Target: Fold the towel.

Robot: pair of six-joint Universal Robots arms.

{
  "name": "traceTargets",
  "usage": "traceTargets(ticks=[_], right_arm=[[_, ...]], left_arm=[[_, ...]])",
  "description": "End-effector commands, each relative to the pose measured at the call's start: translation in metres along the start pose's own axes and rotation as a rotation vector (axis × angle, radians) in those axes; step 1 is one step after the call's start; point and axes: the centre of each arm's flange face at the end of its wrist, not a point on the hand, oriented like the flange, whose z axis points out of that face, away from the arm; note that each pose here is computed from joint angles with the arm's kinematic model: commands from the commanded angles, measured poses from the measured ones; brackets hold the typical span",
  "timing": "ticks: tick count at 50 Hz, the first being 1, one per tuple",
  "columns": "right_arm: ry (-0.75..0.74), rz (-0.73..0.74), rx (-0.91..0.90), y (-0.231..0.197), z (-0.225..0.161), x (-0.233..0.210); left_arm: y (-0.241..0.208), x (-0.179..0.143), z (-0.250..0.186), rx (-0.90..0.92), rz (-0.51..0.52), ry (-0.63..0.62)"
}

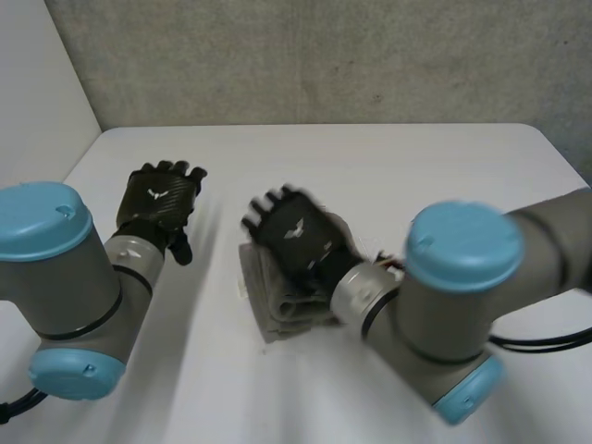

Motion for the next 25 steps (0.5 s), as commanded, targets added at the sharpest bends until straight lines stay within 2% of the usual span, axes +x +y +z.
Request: traceTargets(ticks=[1, 3, 6, 10, 12, 15, 20, 25], right_arm=[[0.102, 0.383, -0.013, -0.008, -0.012, 0.051], [0.125, 0.508, -0.089, 0.002, -0.019, 0.067], [0.129, 0.58, -0.142, 0.009, -0.022, 0.076], [0.132, 0.6, -0.17, 0.017, -0.023, 0.083], [0.139, 0.606, -0.175, 0.022, -0.021, 0.088], [0.136, 0.619, -0.193, 0.033, -0.016, 0.09], [0.127, 0.634, -0.228, 0.051, -0.005, 0.088], [0.107, 0.649, -0.271, 0.072, 0.004, 0.08]], left_arm=[[-0.033, 0.024, -0.004, 0.11, -0.045, 0.064], [-0.041, 0.029, -0.005, 0.132, -0.066, 0.078], [-0.05, 0.043, -0.009, 0.158, -0.109, 0.125], [-0.056, 0.058, -0.013, 0.161, -0.15, 0.192], [-0.047, 0.079, -0.013, 0.114, -0.183, 0.276], [-0.033, 0.091, -0.008, 0.039, -0.208, 0.317], [-0.004, 0.102, 0.0, -0.072, -0.217, 0.327], [0.019, 0.098, 0.007, -0.145, -0.208, 0.294]])
